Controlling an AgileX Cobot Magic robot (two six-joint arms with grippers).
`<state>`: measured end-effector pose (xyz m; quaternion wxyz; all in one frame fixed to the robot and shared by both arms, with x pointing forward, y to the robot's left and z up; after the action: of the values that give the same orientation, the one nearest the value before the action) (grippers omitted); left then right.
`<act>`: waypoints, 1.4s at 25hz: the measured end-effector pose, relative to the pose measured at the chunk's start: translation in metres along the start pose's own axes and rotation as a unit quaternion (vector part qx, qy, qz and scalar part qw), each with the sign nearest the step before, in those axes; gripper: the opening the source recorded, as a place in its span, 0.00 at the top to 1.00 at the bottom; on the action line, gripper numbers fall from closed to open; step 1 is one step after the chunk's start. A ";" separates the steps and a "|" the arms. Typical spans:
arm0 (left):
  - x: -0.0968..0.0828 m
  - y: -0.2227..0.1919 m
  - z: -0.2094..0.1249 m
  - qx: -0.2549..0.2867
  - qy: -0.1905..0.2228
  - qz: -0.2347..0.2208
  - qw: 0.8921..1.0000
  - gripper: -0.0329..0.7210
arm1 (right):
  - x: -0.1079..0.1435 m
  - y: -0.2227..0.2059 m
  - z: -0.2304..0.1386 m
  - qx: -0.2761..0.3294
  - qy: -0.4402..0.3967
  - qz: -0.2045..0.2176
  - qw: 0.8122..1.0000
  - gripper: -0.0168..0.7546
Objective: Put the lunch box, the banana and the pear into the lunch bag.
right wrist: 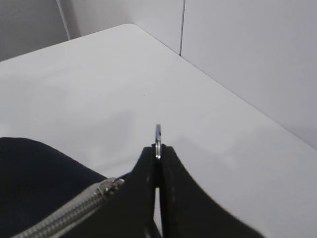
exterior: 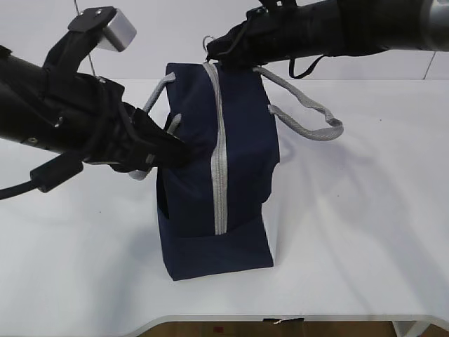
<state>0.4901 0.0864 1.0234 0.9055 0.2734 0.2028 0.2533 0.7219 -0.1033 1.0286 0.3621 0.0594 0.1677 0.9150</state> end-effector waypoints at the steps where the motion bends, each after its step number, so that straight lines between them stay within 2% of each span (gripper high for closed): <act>1: 0.000 0.001 0.000 -0.001 -0.001 0.002 1.000 0.96 | -0.004 0.000 -0.003 -0.001 -0.017 0.003 1.000 0.97; 10: 0.020 0.009 0.000 -0.005 0.005 0.034 0.999 0.96 | -0.039 0.021 -0.016 -0.032 -0.189 0.057 0.980 0.97; 18: 0.055 0.024 -0.003 -0.010 0.027 0.082 0.996 0.96 | -0.055 0.037 -0.020 -0.036 -0.241 0.077 0.967 0.97; 24: 0.058 0.025 -0.004 -0.010 0.028 0.086 0.996 0.96 | -0.056 0.034 -0.022 -0.040 -0.262 0.079 0.961 0.97; 31: 0.057 0.025 -0.003 -0.014 0.029 0.085 0.996 0.96 | -0.062 0.020 -0.046 -0.022 -0.329 0.075 0.941 0.97; 35: 0.058 0.025 -0.002 -0.016 0.029 0.086 0.996 0.96 | -0.063 0.015 -0.059 0.002 -0.342 0.070 0.937 0.97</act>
<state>0.5256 0.1384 1.0239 0.8786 0.2672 0.2009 0.3410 0.7447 -0.1726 0.9790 0.3321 0.3812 0.0306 0.8622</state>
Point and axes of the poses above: a point on each arm's last joint axis where the gripper is mounted, y pointing back along that axis away from the gripper, x along the wrist's bending axis when the last joint is at zero, z = x × y, the point moved 4 cm from there along -y, pointing out along that axis toward the gripper, and after that the axes turned 4 degrees about -y, right-handed, at the moved point
